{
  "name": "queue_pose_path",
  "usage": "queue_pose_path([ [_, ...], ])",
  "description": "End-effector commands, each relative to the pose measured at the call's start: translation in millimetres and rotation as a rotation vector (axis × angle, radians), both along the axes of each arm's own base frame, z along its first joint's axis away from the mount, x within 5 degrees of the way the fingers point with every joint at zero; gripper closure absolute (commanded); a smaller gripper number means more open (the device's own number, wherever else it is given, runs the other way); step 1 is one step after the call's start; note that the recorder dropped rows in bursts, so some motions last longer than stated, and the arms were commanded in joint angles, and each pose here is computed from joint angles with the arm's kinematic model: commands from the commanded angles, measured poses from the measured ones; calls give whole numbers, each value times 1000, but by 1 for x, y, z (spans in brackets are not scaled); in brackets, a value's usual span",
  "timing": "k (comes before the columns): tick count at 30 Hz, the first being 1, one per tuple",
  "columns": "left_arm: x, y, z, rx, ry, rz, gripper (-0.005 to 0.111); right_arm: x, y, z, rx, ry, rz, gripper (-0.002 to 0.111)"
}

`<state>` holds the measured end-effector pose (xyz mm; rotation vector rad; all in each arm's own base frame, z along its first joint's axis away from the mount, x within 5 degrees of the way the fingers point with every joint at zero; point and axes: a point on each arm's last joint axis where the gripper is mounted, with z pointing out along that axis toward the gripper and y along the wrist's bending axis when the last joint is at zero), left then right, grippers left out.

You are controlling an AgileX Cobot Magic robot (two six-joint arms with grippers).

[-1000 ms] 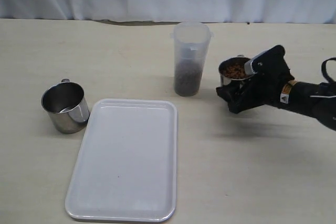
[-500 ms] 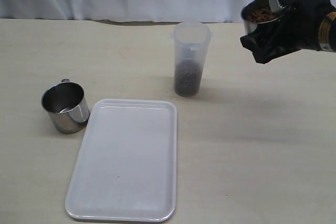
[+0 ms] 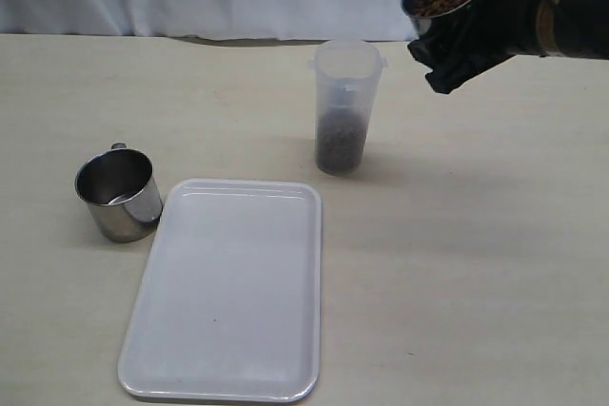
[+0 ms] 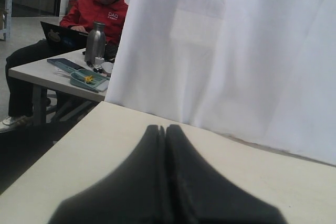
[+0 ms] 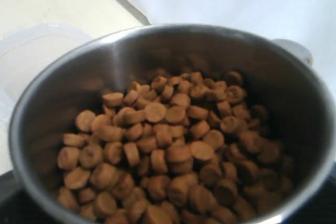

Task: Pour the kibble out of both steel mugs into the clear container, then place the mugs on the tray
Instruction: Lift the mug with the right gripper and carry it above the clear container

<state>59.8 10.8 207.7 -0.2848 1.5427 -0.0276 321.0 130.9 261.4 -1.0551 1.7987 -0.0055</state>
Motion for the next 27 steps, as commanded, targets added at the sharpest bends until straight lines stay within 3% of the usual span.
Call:
queue_pose_path([
  [1,0,-1,0,3,-10,-11,107,4,5,-3,-15,-5,-6,103],
  [18,0,-1,0,3,-10,-11,107,4,5,-4,6,11,-18,103],
  [24,0,-2,1,7,-19,-18,107,6,4,-2,-39,-75,13,103],
  [27,0,-2,1,8,-21,-19,107,8,-1,-3,-65,-89,-41,103],
])
